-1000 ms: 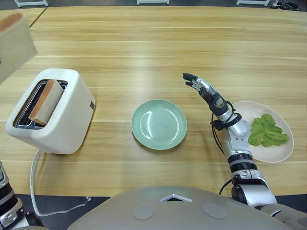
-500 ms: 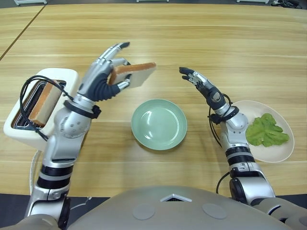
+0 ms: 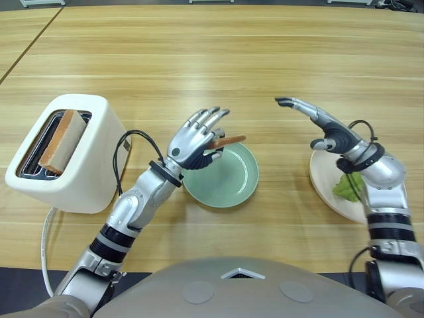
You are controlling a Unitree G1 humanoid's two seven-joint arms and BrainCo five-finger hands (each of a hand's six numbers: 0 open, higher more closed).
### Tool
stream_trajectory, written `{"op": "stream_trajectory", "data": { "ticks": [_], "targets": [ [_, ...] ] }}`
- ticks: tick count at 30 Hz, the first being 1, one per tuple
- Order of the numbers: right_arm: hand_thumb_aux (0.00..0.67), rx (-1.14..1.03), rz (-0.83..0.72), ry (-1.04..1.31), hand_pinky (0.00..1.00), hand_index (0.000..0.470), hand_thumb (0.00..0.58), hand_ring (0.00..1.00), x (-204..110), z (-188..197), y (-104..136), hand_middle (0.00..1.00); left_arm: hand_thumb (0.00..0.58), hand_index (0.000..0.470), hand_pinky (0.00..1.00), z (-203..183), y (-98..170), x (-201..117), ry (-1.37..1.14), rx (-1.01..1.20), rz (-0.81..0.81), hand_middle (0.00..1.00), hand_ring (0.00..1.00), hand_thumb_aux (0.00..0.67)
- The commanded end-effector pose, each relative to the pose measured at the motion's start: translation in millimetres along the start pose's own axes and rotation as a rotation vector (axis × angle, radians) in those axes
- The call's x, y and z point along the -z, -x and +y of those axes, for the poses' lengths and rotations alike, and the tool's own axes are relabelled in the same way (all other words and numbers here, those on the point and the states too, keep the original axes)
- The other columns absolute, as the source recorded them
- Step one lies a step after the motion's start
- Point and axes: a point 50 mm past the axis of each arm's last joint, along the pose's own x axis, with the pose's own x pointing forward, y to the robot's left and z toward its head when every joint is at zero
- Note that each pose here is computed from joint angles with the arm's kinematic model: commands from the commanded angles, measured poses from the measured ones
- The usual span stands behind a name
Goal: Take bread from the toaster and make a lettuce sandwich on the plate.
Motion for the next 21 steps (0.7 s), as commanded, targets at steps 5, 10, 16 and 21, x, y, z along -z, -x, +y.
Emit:
{"op": "stream_trajectory", "data": {
  "ticks": [5, 10, 16, 21],
  "targets": [
    [0.000, -0.138, 0.403, 0.251, 0.00, 0.000, 0.000, 0.00, 43, -18, 55, 0.00, 0.472, 0.267, 0.00, -25, 19, -4, -0.001, 0.083, 0.052, 0.00, 0.00, 0.381],
    [0.000, -0.300, 0.697, 0.408, 0.00, 0.000, 0.000, 0.00, 76, -24, 97, 0.00, 0.000, 0.000, 0.00, -27, 30, -9, 0.004, 0.099, 0.092, 0.00, 0.00, 0.000],
    [0.000, -0.375, 0.655, 0.465, 0.00, 0.000, 0.000, 0.00, 70, -24, 110, 0.00, 0.000, 0.000, 0.00, -17, 34, -7, -0.002, 0.065, 0.135, 0.00, 0.00, 0.000],
    [0.000, -0.448, 0.717, 0.495, 0.00, 0.000, 0.000, 0.00, 75, -22, 125, 0.00, 0.000, 0.000, 0.00, -7, 37, -6, 0.022, 0.030, 0.156, 0.00, 0.00, 0.000]
  ]
}}
